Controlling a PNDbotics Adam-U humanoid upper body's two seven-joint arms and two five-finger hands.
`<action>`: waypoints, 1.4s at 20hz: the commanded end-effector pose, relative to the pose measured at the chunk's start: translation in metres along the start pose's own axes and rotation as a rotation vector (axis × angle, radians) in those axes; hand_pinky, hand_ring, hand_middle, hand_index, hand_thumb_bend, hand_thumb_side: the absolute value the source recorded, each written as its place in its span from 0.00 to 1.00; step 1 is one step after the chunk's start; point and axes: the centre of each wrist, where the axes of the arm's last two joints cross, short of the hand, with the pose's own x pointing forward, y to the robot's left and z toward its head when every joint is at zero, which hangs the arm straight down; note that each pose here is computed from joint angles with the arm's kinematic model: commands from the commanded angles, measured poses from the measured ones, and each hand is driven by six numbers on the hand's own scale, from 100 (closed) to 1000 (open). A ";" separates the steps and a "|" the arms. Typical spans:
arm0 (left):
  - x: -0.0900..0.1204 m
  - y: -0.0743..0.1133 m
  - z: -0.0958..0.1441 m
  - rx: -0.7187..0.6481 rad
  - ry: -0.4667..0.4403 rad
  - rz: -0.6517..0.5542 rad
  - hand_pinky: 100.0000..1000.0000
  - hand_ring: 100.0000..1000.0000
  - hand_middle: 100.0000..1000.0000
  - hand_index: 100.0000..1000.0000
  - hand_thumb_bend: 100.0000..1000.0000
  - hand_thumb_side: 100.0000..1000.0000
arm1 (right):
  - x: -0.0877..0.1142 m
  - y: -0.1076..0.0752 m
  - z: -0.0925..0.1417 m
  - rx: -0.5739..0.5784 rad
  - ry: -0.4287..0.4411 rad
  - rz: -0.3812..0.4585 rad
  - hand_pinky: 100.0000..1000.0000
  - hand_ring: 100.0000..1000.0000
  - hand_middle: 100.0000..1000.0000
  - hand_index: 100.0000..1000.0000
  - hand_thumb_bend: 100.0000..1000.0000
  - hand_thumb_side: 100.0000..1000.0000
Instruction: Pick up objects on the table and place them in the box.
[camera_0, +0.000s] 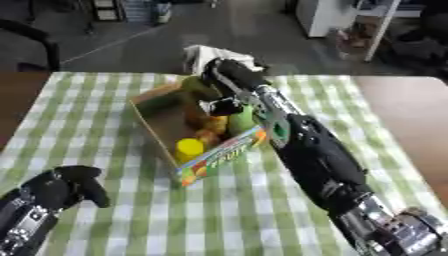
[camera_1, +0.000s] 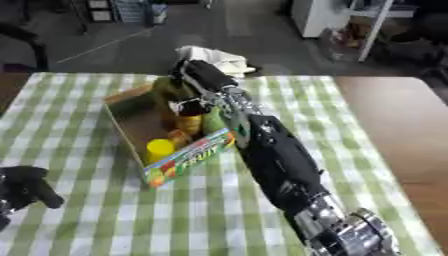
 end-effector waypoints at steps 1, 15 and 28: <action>0.006 0.001 -0.001 -0.006 -0.014 -0.016 0.64 0.53 0.51 0.76 0.00 0.74 | -0.008 -0.025 0.003 -0.055 0.019 0.080 0.82 0.77 0.84 0.97 0.00 0.17; 0.004 0.001 0.002 0.003 0.007 -0.019 0.64 0.53 0.51 0.75 0.00 0.75 | -0.025 -0.042 0.035 -0.175 -0.081 -0.020 0.82 0.74 0.81 0.96 0.00 0.23; 0.005 0.005 0.005 0.023 0.014 -0.046 0.64 0.54 0.52 0.76 0.00 0.75 | -0.034 0.007 0.116 -0.427 0.019 -0.248 0.72 0.59 0.63 0.87 0.00 0.48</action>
